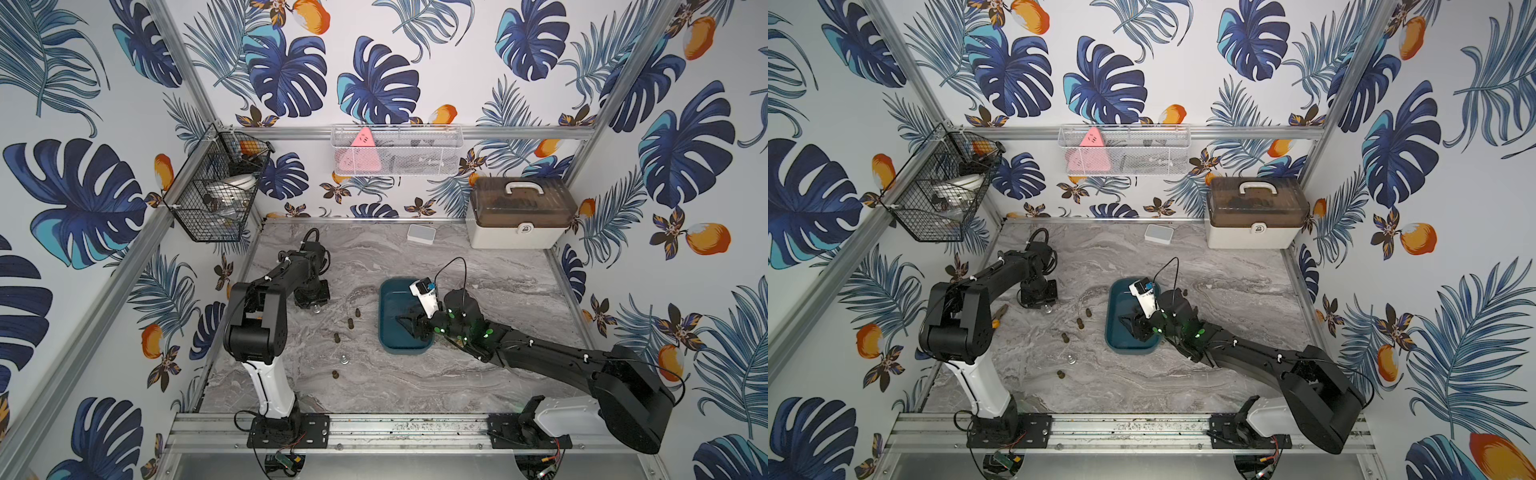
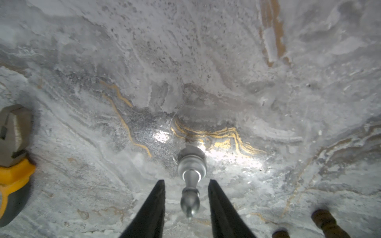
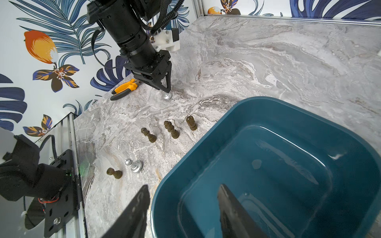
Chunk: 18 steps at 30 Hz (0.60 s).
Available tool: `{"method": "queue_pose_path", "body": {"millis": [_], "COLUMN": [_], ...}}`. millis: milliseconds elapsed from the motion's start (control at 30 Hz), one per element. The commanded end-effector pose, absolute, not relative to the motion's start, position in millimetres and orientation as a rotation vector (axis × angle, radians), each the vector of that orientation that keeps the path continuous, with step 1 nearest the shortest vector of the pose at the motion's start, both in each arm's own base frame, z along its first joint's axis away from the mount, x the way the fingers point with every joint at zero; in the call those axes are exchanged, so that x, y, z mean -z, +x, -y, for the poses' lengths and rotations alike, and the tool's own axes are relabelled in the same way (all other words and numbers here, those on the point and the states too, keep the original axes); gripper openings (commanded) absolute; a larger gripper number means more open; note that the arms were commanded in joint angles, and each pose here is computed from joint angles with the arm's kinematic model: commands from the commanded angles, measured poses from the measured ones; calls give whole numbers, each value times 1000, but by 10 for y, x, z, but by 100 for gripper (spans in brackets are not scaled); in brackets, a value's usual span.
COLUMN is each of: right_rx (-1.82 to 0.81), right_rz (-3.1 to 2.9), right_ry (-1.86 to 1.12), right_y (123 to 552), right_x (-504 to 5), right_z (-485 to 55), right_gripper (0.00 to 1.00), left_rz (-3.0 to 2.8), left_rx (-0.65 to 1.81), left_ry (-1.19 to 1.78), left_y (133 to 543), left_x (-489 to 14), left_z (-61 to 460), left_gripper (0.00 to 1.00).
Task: Put the chess pieces into the storage box
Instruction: Pick up the chess piece at the center of the board.
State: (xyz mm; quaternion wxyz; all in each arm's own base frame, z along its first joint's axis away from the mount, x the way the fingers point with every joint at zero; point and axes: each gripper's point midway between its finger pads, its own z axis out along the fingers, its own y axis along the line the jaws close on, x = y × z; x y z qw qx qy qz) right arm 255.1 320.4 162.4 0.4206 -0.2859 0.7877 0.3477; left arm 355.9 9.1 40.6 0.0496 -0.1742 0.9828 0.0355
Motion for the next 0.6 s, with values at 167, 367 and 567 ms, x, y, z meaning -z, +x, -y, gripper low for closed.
{"method": "queue_pose_path", "body": {"millis": [167, 367, 567], "right_rx": [-876, -870, -866], "right_rz": [-1943, -1941, -1936], "right_ry": [-719, -711, -708], "right_y": [2578, 2582, 2579], "right_x": [-1685, -1694, -1703], "right_z": [-3252, -3234, -3221], "right_gripper": [56, 56, 56], "left_rz": [-2988, -3010, -3009], "left_rx": [-116, -111, -111], "left_ry": [-515, -514, -514], "left_y": [3575, 3560, 3557], "left_x": [-407, -351, -357], "left_z": [-106, -95, -95], "left_gripper": [31, 27, 21]}}
